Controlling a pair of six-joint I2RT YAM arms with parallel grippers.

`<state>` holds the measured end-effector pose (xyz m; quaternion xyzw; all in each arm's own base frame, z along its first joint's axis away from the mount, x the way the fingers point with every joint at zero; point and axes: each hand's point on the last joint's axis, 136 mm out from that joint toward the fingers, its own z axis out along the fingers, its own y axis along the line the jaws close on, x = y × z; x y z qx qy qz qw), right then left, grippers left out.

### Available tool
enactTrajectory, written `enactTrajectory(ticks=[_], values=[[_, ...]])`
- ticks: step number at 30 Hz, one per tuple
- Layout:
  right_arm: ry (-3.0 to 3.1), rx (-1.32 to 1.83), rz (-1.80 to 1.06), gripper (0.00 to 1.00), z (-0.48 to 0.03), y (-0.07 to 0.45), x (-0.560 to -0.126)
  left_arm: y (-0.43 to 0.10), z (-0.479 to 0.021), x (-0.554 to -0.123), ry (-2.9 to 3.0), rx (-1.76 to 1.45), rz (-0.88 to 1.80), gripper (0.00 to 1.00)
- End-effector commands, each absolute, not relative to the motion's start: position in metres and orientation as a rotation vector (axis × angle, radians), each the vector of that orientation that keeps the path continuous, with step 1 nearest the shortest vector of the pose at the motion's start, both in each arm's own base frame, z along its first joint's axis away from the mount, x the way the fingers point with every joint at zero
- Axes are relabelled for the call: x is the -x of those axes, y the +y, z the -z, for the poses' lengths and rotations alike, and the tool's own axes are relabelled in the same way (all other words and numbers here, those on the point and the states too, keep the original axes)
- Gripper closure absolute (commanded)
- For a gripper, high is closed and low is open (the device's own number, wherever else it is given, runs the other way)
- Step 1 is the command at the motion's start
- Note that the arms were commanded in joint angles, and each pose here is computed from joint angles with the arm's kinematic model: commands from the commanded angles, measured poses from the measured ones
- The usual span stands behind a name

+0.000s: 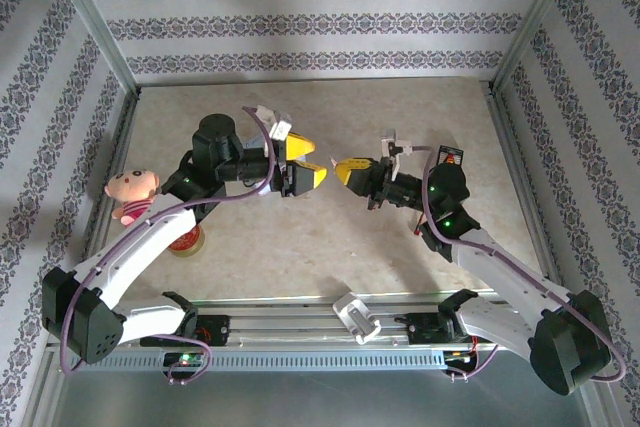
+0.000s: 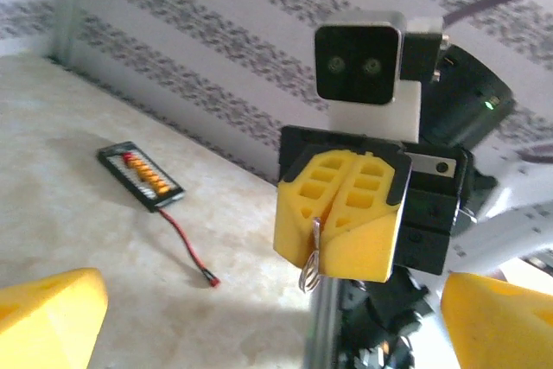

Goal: Unlock a padlock with a key

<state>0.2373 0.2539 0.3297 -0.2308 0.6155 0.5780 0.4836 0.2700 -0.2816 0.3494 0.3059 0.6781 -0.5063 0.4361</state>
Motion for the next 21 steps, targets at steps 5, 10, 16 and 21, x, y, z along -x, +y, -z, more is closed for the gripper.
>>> enactTrajectory(ticks=[5,10,16,21], values=[[1.77,0.329,-1.27,1.0,-0.28,0.235,-0.27,-0.218,-0.344,-0.329,1.777,-0.242,0.852,0.01],[1.921,0.212,-1.108,1.0,-0.248,0.219,-0.285,-0.179,-0.289,-0.354,1.943,0.032,0.507,0.01],[2.045,0.124,-0.999,1.0,-0.219,0.206,-0.298,-0.143,-0.236,-0.38,2.025,0.226,0.22,0.01],[2.094,0.079,-0.926,1.0,-0.206,0.198,-0.308,-0.12,-0.199,-0.399,2.08,0.388,0.204,0.01]])
